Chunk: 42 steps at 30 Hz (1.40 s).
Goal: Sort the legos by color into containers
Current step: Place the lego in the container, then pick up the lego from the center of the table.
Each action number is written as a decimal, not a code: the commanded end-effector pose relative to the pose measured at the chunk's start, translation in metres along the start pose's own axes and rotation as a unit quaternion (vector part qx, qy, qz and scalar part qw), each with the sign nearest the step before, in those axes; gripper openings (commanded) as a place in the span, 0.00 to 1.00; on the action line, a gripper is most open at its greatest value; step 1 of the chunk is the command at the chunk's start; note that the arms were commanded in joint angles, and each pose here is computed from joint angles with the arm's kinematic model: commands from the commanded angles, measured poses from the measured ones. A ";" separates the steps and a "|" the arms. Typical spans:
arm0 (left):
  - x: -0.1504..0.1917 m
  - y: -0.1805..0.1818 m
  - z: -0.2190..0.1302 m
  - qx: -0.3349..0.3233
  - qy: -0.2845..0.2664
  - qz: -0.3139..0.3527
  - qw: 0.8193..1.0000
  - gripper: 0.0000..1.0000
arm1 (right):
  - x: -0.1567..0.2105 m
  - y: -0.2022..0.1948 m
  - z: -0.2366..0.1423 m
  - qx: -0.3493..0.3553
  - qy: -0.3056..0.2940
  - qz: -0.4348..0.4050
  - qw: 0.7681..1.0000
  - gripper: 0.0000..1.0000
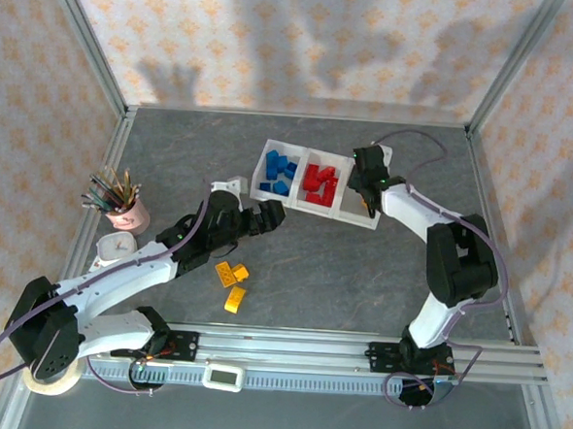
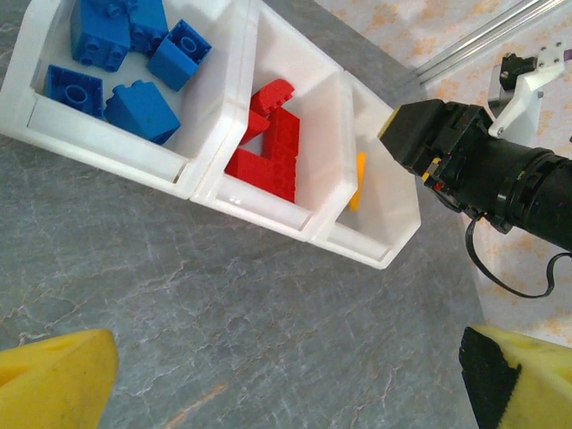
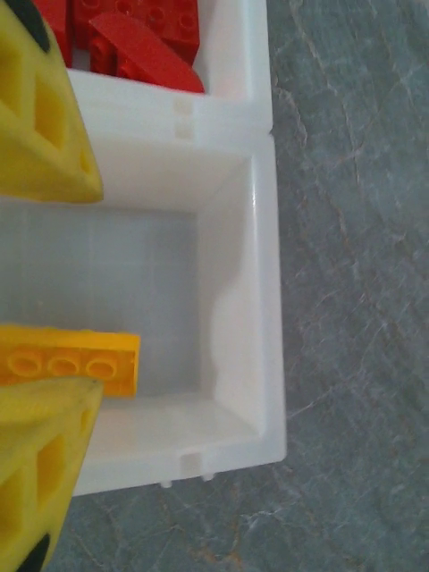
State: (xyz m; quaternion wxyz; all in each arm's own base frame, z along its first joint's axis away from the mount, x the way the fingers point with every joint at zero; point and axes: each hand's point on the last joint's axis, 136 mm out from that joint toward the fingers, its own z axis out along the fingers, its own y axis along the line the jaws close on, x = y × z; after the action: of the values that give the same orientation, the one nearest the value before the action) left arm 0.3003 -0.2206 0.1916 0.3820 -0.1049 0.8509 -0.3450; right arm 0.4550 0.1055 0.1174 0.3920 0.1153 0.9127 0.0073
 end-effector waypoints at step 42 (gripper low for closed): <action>-0.011 0.089 -0.101 -0.171 -0.095 0.001 0.981 0.99 | 0.198 0.241 -0.139 -0.295 0.092 -0.183 0.933 0.80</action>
State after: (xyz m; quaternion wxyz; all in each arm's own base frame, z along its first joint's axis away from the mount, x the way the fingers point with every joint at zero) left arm 0.2466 -0.1144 0.1924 0.4345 -0.1784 0.8581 -0.2075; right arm 0.2583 0.3706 0.0821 0.2906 -0.1808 0.9201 0.1906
